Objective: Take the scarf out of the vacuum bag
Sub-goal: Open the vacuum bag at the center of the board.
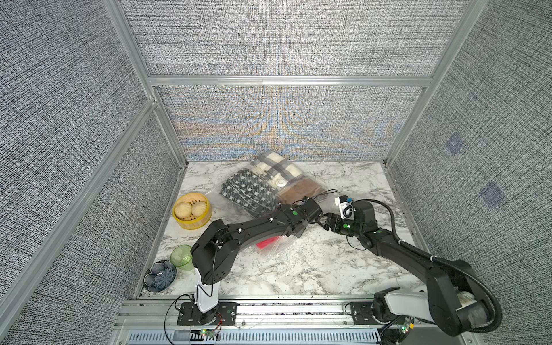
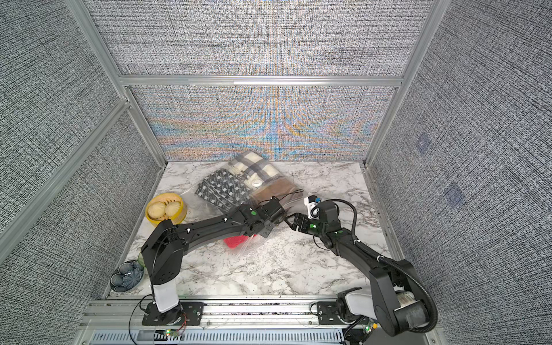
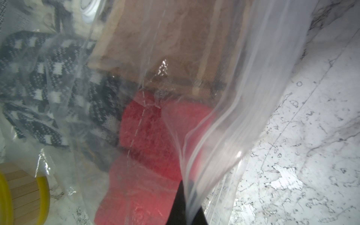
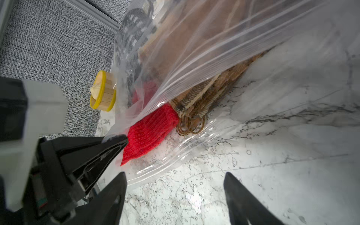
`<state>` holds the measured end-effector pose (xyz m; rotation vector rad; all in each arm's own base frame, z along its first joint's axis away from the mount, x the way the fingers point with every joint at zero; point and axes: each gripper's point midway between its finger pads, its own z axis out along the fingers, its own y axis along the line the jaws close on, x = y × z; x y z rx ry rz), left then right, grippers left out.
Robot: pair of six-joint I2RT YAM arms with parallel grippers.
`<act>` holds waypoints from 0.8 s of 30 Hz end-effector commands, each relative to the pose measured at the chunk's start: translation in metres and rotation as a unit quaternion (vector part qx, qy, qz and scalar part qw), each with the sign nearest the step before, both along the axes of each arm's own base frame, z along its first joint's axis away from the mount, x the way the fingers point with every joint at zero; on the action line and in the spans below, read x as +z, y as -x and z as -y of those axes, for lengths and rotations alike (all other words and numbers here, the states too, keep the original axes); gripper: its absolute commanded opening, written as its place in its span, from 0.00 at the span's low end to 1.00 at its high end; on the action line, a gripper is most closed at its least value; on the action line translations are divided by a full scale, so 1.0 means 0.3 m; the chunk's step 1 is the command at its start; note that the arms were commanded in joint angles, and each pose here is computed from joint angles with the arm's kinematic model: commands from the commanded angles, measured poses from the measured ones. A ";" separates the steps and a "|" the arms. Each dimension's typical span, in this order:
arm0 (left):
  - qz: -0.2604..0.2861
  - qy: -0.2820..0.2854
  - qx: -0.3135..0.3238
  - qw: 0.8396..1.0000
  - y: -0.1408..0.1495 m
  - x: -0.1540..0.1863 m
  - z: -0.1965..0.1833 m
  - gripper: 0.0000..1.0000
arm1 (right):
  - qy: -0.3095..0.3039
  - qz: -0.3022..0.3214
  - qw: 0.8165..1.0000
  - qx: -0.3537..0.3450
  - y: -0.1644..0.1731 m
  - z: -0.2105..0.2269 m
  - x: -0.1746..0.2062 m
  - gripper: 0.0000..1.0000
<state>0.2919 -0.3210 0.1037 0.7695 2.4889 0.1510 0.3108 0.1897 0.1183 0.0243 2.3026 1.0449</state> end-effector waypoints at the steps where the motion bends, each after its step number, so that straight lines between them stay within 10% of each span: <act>1: -0.009 0.023 0.006 1.000 -0.008 0.010 0.000 0.00 | 0.022 0.038 0.999 -0.030 -0.050 -0.017 0.004 0.80; 9: -0.011 0.060 0.009 0.998 -0.004 0.055 -0.004 0.00 | -0.054 0.049 0.996 -0.052 -0.064 -0.089 -0.084 0.61; 24: 0.002 0.071 0.012 0.997 0.002 0.081 -0.026 0.00 | -0.004 0.016 0.990 -0.137 -0.274 -0.089 -0.231 0.74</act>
